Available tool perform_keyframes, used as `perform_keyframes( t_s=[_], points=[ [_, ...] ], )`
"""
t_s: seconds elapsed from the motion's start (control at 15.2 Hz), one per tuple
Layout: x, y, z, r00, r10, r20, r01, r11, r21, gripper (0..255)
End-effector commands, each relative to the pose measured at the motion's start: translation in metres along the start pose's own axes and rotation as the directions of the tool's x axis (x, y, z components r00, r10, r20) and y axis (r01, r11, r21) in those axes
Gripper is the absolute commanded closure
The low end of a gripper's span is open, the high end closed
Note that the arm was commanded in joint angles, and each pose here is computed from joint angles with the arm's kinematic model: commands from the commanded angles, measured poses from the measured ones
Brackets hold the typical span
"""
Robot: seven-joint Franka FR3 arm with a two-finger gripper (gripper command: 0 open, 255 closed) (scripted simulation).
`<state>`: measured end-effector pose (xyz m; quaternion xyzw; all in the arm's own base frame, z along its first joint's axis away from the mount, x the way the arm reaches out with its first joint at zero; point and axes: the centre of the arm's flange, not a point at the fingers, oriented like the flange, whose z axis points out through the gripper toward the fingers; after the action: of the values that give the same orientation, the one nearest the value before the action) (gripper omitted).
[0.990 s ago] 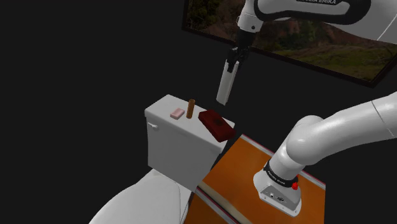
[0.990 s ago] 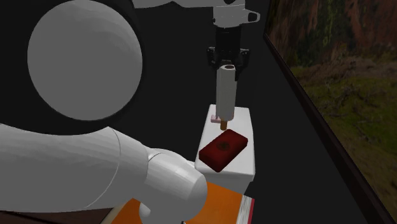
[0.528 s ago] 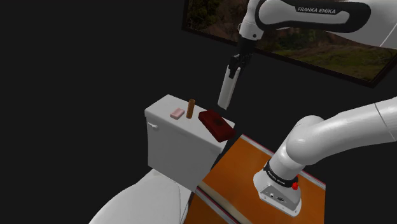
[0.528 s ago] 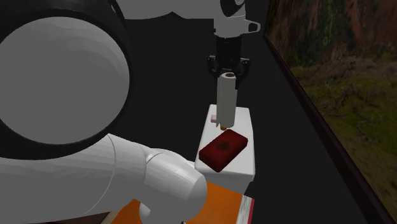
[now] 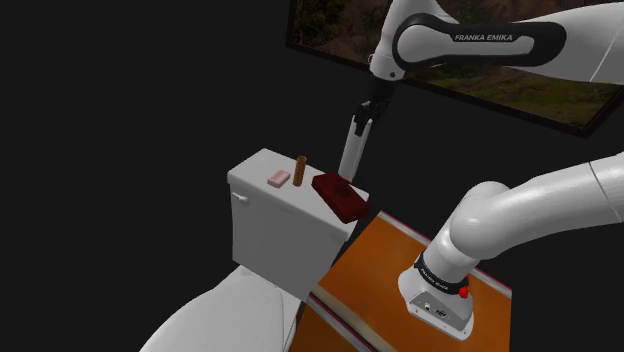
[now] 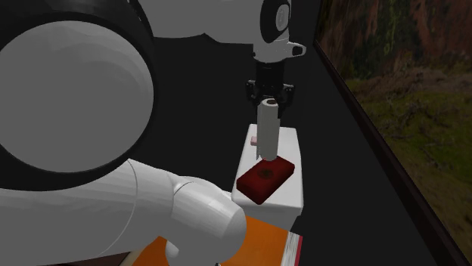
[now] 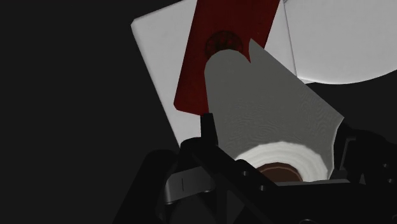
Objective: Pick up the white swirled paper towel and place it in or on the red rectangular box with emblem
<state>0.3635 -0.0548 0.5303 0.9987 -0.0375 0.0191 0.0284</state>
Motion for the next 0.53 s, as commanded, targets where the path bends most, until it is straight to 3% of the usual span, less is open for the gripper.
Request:
perform_keyframes(
  t_s=[0.0,0.46],
  points=[
    [-0.001,0.000,0.010,1.000,0.000,-0.001,0.000,1.000,0.000,255],
    [-0.003,-0.002,0.047,1.000,0.000,-0.001,0.000,1.000,0.000,255]
  ],
)
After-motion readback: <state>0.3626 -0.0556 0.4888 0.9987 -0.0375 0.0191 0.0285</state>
